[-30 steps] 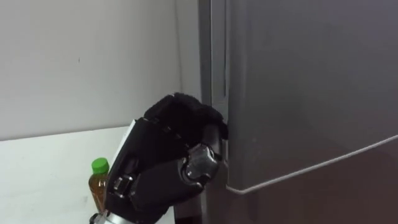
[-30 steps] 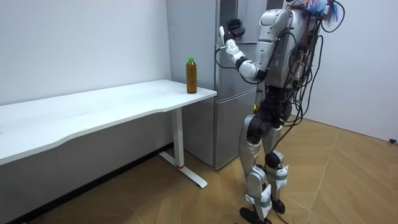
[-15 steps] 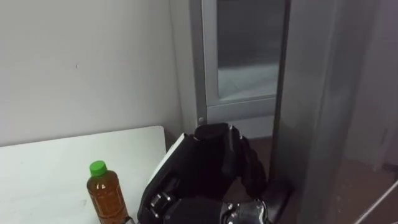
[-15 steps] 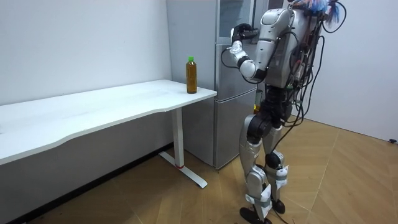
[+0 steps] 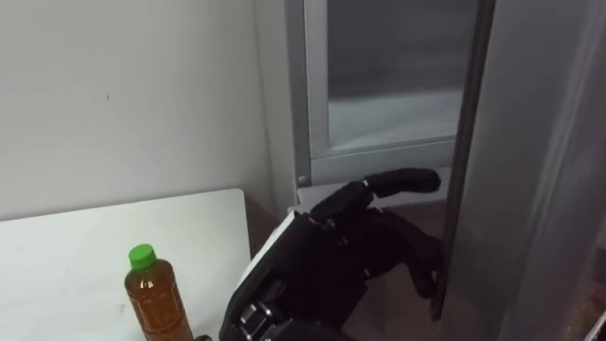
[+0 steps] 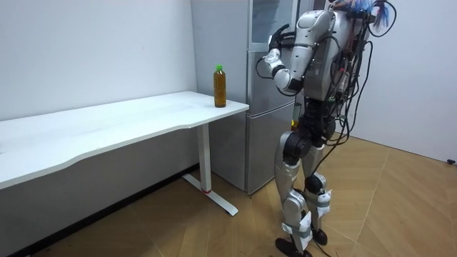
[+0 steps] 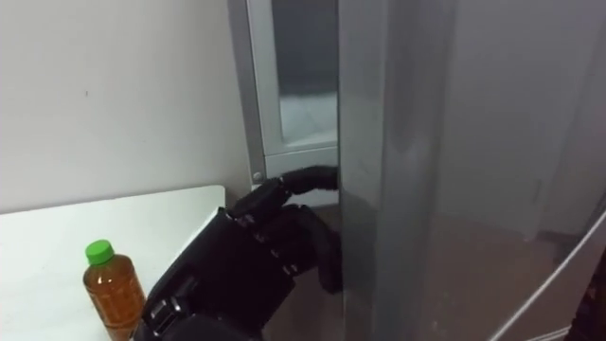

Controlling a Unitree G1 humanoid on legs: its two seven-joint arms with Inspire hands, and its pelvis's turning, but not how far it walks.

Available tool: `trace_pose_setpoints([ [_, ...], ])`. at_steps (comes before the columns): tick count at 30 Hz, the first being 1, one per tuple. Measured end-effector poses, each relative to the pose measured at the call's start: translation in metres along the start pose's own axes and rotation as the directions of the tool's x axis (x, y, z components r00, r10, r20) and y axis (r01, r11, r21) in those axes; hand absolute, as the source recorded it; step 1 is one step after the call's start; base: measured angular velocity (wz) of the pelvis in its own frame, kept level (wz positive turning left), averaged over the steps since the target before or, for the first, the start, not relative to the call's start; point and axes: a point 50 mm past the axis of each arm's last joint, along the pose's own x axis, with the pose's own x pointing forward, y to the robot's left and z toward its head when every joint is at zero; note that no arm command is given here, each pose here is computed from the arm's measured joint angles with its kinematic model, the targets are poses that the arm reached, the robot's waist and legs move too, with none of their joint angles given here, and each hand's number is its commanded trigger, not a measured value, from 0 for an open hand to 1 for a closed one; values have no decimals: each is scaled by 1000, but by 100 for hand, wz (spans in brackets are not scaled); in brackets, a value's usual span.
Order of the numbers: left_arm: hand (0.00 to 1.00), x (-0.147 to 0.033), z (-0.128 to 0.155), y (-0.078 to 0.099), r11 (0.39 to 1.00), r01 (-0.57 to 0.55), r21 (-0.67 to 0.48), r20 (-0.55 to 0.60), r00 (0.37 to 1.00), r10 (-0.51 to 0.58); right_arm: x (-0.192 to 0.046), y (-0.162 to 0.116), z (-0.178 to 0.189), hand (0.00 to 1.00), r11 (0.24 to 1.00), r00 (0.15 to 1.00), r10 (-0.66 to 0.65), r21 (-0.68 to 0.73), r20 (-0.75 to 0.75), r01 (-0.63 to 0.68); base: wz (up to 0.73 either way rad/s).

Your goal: Put the bottle in the upper fridge

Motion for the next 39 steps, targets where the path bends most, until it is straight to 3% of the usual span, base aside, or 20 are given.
trace_pose_setpoints([
  [6, 0, 3, -9, -7, 998, 57, -20, -45, 997, -58, 0, 1, 2, 0, 999, 1000, 7, 39, 12, -7, -22],
  [16, 0, 3, -15, -9, 996, 81, -48, -89, 992, -85, -4, -8, -6, 0, 976, 999, -33, 216, 17, 29, -27],
  [25, 0, 10, -12, -7, 994, 102, -32, -86, 991, -104, -10, -26, -24, 0, 971, 992, -121, 202, -39, 127, -28],
  [30, 0, 22, -9, -7, 990, 139, -10, -81, 987, -139, -12, -27, -32, 0, 969, 987, -144, 193, -67, 154, -26],
  [39, 0, 27, -12, -12, 984, 176, -25, -90, 980, -177, -15, -31, -44, 0, 973, 980, -155, 155, -127, 173, -20],
])
